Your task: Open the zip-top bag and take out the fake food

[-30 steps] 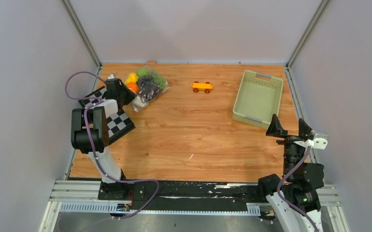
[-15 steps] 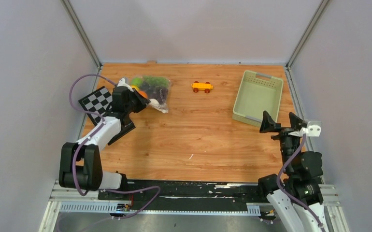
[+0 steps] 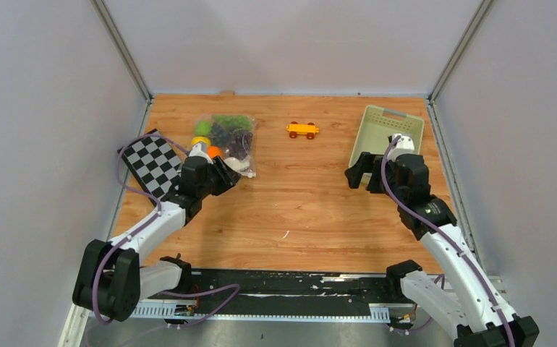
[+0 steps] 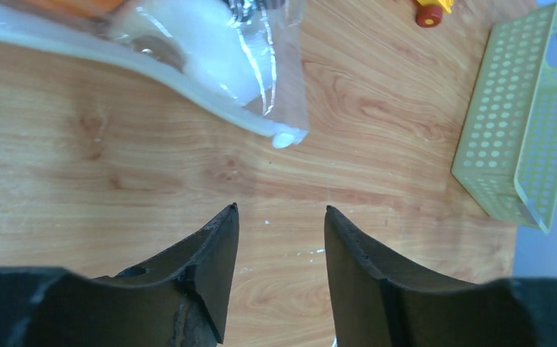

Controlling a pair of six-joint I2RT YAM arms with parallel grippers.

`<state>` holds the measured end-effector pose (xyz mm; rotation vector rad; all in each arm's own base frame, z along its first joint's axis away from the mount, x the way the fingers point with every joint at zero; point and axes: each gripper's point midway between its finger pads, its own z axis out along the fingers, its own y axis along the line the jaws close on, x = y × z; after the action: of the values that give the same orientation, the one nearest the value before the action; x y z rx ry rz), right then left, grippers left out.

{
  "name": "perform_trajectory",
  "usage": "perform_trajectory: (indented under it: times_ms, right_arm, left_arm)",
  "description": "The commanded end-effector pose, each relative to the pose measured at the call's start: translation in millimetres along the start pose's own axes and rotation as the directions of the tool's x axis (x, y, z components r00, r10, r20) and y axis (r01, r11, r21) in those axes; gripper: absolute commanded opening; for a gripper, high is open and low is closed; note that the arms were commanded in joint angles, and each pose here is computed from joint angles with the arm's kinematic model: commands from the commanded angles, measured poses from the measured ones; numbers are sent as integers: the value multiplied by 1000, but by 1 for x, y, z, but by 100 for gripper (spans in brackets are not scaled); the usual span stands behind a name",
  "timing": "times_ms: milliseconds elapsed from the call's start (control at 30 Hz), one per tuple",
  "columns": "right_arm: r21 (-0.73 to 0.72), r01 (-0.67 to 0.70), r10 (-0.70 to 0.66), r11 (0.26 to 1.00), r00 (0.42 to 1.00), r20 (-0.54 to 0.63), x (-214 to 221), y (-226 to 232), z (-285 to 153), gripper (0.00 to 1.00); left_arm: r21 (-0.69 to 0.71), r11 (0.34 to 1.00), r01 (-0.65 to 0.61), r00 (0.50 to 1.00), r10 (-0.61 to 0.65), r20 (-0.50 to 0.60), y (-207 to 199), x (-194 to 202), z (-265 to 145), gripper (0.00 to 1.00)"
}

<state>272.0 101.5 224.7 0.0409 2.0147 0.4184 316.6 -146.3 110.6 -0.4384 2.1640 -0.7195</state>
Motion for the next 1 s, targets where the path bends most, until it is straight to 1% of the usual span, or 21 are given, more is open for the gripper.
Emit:
perform_trajectory:
  times_ms: [0,33,100,200,267,400,500,633,800,900,967]
  right_arm:
    - [-163,-114,108,980,993,-49,20,29,6,100]
    - [-195,-126,121,973,992,-37,22,33,8,100]
    - [-267,-125,127,956,992,-12,24,42,8,100]
    - [-289,-113,115,951,993,-12,25,46,10,100]
    - [-302,-93,91,949,996,-22,26,48,11,100]
    - [-326,-72,59,942,997,-50,29,52,16,100]
    - [-332,-57,39,941,997,-62,32,52,19,100]
    - [-358,-32,5,933,997,-75,38,55,22,100]
    - [-367,-4,-30,930,996,-87,42,54,28,100]
    - [-382,-6,-35,924,994,-100,44,57,29,100]
    - [-402,-8,-39,916,993,-109,46,60,30,100]
  left_arm:
    - [-13,998,65,984,-62,165,3,-27,-8,60]
    - [-23,996,81,979,-75,188,6,-29,-7,64]
    - [-45,993,109,969,-96,229,13,-34,-4,67]
    - [-57,987,150,952,-129,279,22,-42,4,71]
    - [-62,981,184,943,-158,294,29,-46,11,72]
    - [-29,961,274,911,-250,328,46,-50,25,72]
    - [-16,952,307,891,-281,356,56,-54,31,72]
    - [-18,955,297,881,-267,389,63,-62,38,72]
    - [-13,955,295,877,-265,402,68,-67,52,70]
    - [-6,953,303,872,-274,405,70,-67,60,67]
    - [17,952,306,867,-286,409,69,-68,64,63]
